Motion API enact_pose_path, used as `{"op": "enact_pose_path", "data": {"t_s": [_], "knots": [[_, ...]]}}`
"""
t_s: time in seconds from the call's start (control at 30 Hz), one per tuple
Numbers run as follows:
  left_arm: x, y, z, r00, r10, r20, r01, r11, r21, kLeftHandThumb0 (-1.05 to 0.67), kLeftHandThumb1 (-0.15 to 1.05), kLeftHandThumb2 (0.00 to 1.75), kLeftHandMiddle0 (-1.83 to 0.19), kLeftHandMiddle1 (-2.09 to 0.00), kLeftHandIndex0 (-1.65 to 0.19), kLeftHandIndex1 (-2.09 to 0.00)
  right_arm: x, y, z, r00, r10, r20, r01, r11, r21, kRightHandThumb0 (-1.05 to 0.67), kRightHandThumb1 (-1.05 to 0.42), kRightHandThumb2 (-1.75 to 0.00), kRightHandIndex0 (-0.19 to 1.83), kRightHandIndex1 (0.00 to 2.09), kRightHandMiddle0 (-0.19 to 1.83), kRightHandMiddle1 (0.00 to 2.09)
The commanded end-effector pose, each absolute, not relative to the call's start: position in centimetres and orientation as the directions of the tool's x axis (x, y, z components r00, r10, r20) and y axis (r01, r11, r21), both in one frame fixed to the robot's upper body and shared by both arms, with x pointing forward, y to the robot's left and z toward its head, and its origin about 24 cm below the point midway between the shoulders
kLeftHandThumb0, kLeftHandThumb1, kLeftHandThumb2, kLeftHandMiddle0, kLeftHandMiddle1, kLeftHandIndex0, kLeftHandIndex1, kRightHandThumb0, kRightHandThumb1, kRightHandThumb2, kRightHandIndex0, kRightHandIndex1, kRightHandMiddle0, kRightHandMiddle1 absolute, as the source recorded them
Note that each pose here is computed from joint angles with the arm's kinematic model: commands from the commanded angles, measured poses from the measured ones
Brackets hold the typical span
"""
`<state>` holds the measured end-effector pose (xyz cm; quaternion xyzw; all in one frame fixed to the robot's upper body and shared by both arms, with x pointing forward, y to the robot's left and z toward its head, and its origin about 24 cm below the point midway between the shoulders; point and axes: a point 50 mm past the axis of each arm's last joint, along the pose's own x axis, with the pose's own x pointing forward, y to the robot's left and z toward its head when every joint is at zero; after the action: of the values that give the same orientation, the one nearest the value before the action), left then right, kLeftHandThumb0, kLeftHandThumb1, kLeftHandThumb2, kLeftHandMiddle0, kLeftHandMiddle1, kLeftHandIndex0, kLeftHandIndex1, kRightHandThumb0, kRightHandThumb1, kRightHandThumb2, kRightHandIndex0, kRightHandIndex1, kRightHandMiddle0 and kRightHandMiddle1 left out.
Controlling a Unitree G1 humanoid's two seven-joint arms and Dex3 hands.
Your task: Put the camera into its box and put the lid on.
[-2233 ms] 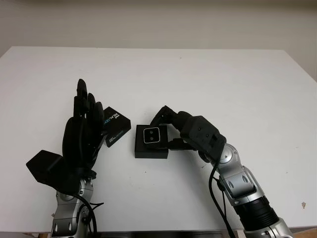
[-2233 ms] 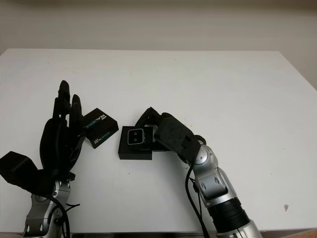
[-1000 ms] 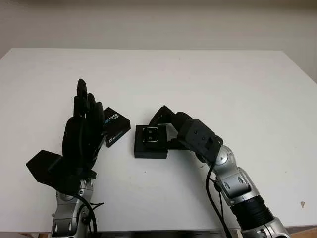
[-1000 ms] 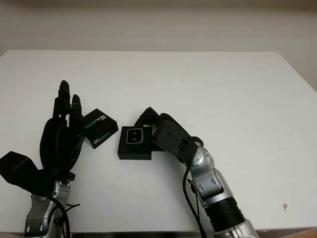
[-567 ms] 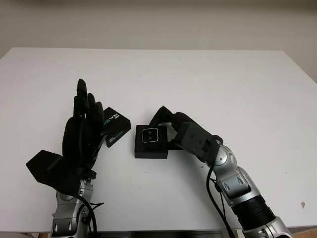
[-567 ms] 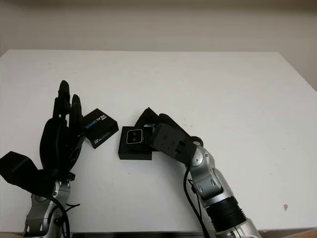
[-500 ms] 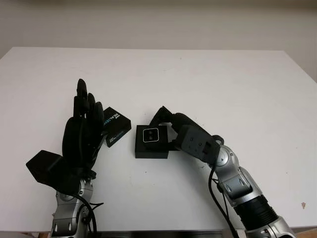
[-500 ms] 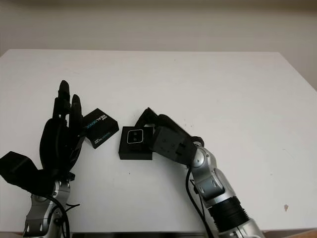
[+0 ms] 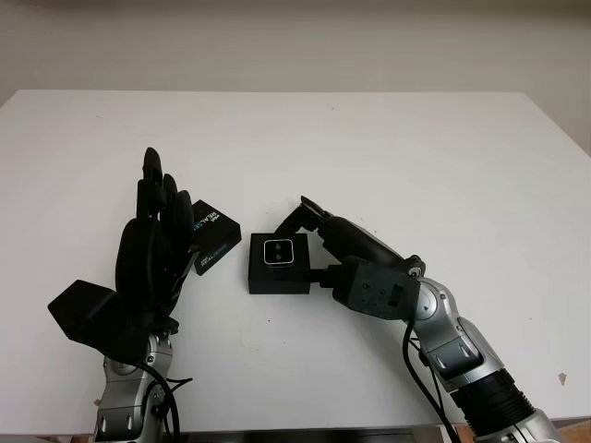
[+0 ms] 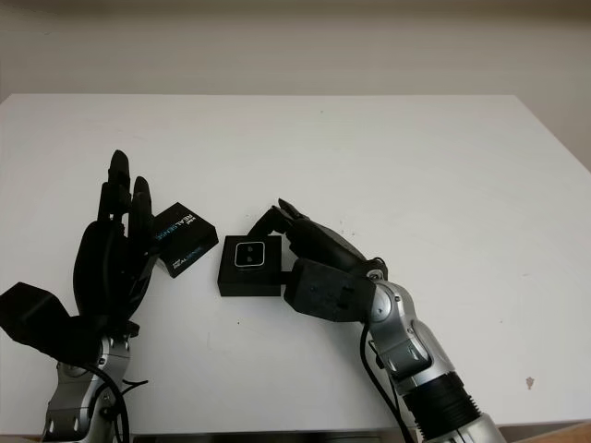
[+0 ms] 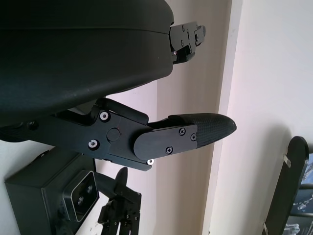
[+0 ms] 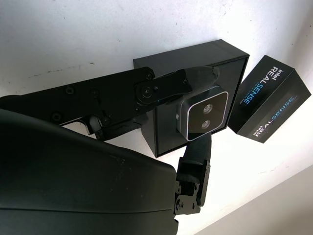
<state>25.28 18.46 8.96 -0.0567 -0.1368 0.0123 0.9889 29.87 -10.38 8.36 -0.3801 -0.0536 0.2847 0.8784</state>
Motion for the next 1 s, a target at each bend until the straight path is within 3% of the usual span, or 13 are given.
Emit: {"op": "enact_pose_path", "data": {"t_s": [0.0,0.23,0.37,0.57,0.77,0.97], "knots": [[25.1,18.5,9.2,0.959,0.04,0.28,-0.009,0.994,-0.11,-0.65,1.05,0.54,0.14,-0.05,0.15,-0.05,29.6,-10.4,8.3,0.83,0.544,-0.125,-0.463,0.548,-0.697,-0.58,-0.98,-0.06,-0.19,0.0,-0.08,0.18],[25.0,18.6,9.2,0.96,0.038,0.279,-0.009,0.994,-0.105,-0.65,1.05,0.54,0.14,-0.05,0.15,-0.05,30.1,-11.0,10.8,0.85,0.527,0.018,-0.359,0.604,-0.712,-0.66,-0.99,-0.06,-0.17,0.01,-0.09,0.14],[25.1,18.7,9.2,0.96,0.036,0.277,-0.007,0.995,-0.104,-0.66,1.05,0.54,0.15,-0.05,0.16,-0.05,31.0,-11.6,13.3,0.861,0.486,0.147,-0.267,0.68,-0.683,-0.64,-1.01,-0.06,-0.06,0.08,-0.02,0.14],[25.1,18.6,9.2,0.96,0.044,0.277,-0.014,0.994,-0.109,-0.66,1.05,0.53,0.13,-0.06,0.14,-0.06,32.4,-12.6,16.0,0.868,0.42,0.264,-0.165,0.747,-0.644,-0.68,-1.04,-0.07,0.0,0.1,0.04,0.15],[25.1,18.6,9.2,0.96,0.04,0.278,-0.012,0.995,-0.102,-0.65,1.05,0.54,0.14,-0.05,0.15,-0.05,32.5,-12.8,17.1,0.875,0.386,0.293,-0.13,0.77,-0.624,-0.71,-1.03,-0.06,0.02,0.1,0.06,0.16],[25.2,18.8,9.3,0.957,0.044,0.286,-0.015,0.994,-0.105,-0.64,1.05,0.55,0.14,-0.05,0.15,-0.05,32.3,-12.7,16.5,0.867,0.435,0.245,-0.216,0.769,-0.602,-0.71,-1.05,-0.09,-0.02,0.06,0.0,0.11]]}}
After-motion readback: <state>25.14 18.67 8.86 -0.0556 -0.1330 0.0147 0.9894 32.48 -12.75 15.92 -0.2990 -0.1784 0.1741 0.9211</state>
